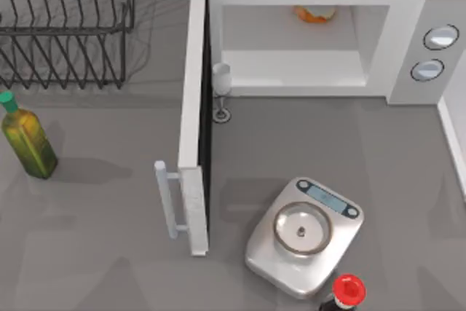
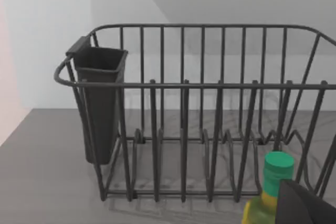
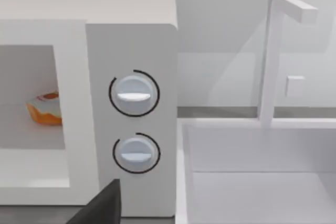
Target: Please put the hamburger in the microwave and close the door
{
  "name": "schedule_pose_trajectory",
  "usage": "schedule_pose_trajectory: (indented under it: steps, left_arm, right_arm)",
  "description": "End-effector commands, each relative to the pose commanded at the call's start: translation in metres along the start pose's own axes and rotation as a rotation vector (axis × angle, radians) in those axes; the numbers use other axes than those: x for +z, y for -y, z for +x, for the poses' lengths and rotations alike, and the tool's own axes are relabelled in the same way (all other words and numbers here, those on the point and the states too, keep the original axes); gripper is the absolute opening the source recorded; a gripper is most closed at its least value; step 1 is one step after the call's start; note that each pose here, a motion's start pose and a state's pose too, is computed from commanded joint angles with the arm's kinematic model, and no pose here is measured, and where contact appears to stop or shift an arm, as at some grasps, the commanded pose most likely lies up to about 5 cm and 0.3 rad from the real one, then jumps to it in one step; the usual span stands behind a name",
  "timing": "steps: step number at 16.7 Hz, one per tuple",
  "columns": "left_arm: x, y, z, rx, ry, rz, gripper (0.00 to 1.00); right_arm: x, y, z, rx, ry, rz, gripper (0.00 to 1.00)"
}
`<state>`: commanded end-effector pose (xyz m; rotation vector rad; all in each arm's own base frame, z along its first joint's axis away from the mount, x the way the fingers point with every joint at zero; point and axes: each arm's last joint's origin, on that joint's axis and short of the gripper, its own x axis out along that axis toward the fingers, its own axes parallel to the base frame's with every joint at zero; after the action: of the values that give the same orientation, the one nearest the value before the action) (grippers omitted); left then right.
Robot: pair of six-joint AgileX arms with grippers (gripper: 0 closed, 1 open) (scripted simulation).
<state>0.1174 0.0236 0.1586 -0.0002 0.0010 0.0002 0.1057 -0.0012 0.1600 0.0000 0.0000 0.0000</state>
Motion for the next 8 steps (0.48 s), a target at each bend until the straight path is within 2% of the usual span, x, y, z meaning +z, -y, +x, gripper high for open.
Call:
schedule_pose_trajectory:
  steps: [8]
  left_arm:
    - [0.0056, -0.0033, -0.0003, -0.003, 0.008, 0.003, 0.0]
  right_arm:
    - [0.0, 0.0, 0.0, 0.0, 0.0, 0.0, 1.0]
